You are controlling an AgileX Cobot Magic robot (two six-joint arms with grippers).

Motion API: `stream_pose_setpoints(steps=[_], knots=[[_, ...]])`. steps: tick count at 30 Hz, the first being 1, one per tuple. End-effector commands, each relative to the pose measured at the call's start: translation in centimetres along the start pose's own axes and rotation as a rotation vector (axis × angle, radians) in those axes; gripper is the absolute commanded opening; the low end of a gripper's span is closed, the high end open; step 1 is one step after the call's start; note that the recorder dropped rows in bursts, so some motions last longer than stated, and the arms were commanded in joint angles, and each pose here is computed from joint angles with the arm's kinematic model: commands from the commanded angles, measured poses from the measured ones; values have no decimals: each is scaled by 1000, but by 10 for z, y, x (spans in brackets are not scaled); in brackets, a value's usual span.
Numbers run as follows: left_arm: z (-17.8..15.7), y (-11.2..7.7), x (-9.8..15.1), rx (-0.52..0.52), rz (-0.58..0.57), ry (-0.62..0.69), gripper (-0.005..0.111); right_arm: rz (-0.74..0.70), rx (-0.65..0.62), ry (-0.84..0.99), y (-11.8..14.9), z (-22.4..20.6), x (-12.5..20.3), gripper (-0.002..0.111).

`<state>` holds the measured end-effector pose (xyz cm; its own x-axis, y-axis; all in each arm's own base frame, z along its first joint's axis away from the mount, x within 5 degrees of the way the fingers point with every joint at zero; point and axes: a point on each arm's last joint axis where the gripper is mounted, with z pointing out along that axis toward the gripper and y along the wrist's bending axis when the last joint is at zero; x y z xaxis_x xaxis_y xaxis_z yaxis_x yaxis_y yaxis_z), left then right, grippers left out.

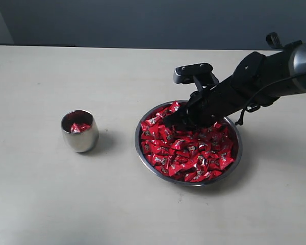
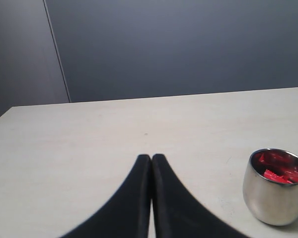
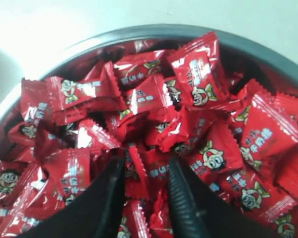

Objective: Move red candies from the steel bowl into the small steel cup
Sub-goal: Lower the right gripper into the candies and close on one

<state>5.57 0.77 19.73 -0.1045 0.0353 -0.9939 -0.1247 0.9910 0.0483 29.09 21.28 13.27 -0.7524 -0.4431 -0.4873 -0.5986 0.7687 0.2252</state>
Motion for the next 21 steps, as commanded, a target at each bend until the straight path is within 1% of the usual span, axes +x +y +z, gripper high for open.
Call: stream_pose_setpoints(steps=[1,4,11,17,21], knots=[[0,0,1,-1,0,-6,0,-7,9,9,-2,7,2,30],[0,0,1,-1,0,-6,0,4,10,23,-4,13,4,30],[0,0,1,-1,0,-6,0,-2,-20,28,-3,20,-7,30],[0,0,1,-1,0,-6,0,0,-24,41,-3,25,-6,30],[0,0,1,-1,0,-6,0,-34,-31,67,-3,25,-4,30]])
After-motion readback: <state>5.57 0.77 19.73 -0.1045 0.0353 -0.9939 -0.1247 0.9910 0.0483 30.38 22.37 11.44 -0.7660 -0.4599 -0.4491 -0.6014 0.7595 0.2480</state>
